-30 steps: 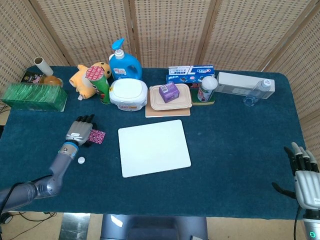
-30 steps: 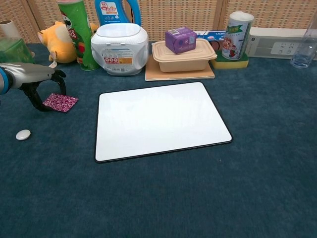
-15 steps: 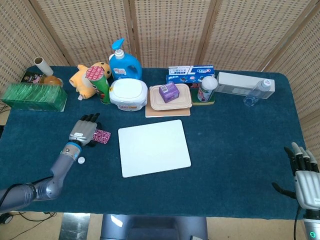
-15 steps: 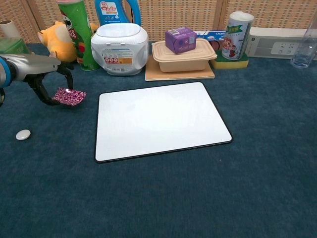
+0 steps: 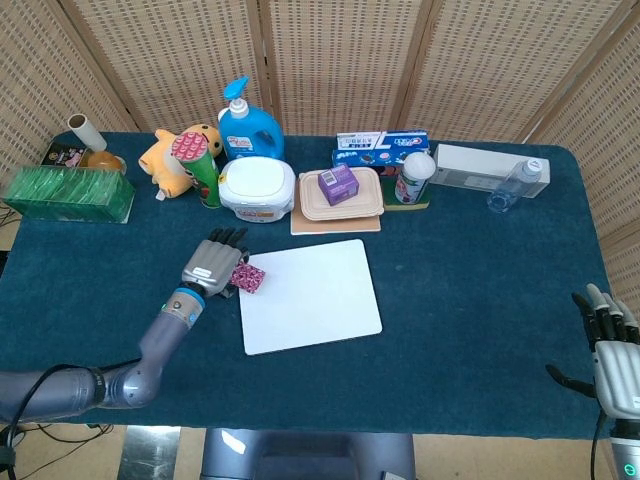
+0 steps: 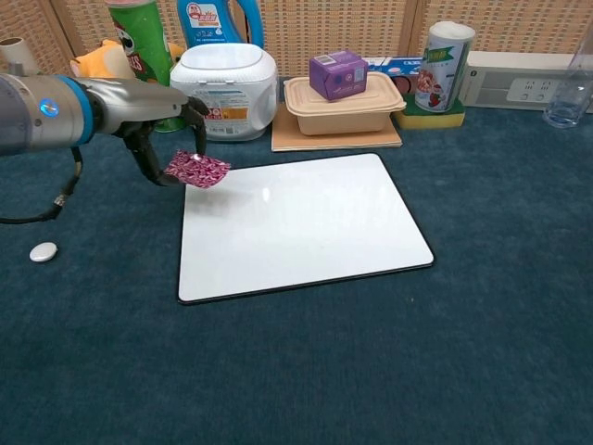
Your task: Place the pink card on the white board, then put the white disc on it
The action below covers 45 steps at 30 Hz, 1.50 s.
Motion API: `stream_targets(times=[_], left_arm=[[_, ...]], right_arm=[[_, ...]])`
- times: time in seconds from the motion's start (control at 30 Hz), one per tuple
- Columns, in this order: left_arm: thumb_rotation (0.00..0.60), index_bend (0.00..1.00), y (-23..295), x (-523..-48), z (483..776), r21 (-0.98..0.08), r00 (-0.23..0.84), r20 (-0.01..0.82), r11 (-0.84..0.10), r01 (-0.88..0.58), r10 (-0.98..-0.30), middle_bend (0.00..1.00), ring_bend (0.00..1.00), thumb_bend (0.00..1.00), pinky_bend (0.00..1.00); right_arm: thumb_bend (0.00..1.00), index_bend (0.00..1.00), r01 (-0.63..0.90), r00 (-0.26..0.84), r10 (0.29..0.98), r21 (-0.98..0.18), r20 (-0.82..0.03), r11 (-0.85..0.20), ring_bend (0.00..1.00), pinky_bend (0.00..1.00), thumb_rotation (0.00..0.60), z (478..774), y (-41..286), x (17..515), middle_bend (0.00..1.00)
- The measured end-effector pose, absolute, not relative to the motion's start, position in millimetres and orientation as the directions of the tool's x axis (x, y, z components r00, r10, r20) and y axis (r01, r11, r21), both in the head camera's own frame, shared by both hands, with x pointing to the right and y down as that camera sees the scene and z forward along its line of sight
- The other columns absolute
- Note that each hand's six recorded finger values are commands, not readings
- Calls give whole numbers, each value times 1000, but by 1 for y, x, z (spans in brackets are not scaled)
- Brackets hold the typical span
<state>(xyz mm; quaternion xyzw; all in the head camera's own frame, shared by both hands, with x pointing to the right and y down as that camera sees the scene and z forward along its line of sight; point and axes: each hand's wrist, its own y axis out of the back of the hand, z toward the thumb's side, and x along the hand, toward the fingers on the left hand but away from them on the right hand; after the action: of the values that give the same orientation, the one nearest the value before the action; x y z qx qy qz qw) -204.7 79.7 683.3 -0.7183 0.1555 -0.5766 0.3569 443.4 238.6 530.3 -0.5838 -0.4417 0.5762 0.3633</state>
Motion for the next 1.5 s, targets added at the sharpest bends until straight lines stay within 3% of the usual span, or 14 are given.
stream_targets(times=[0.4, 0.43, 0.57, 0.7, 1.0, 1.23, 1.5], left_arm=[[600, 540, 100, -116, 702, -664, 330, 741, -708, 238, -584, 0, 0, 257, 60], [600, 495, 100, -112, 703, -666, 331, 740, -707, 237, -586, 0, 0, 241, 60], [600, 154, 101, -101, 706, -666, 343, 737, -714, 217, -583, 0, 0, 141, 60], [600, 5, 101, -96, 706, -663, 360, 735, -721, 202, -575, 0, 0, 119, 60], [600, 0, 95, -113, 688, -685, 371, 712, -706, 180, -596, 0, 0, 117, 60], [600, 1, 96, -168, 674, -701, 342, 706, -683, 207, -620, 0, 0, 119, 60], [600, 145, 112, -248, 678, -695, 275, 715, -696, 183, -642, 0, 0, 121, 60]], right_arm=[[1, 44, 129, -58, 929, -926, -365, -356, 0, 0, 564, 528, 235, 448, 0], [1, 44, 131, -59, 929, -925, -366, -356, 0, 0, 562, 528, 235, 449, 0], [0, 44, 135, -57, 929, -925, -366, -356, 0, 0, 563, 527, 235, 449, 0], [1, 44, 140, -53, 930, -925, -364, -354, 0, 0, 561, 525, 235, 449, 0], [1, 44, 139, -50, 931, -926, -361, -351, 0, 0, 561, 524, 236, 449, 0], [1, 44, 134, -49, 930, -926, -363, -354, 0, 0, 565, 526, 237, 447, 0], [1, 44, 124, -42, 927, -923, -373, -365, 0, 0, 565, 530, 239, 443, 0]])
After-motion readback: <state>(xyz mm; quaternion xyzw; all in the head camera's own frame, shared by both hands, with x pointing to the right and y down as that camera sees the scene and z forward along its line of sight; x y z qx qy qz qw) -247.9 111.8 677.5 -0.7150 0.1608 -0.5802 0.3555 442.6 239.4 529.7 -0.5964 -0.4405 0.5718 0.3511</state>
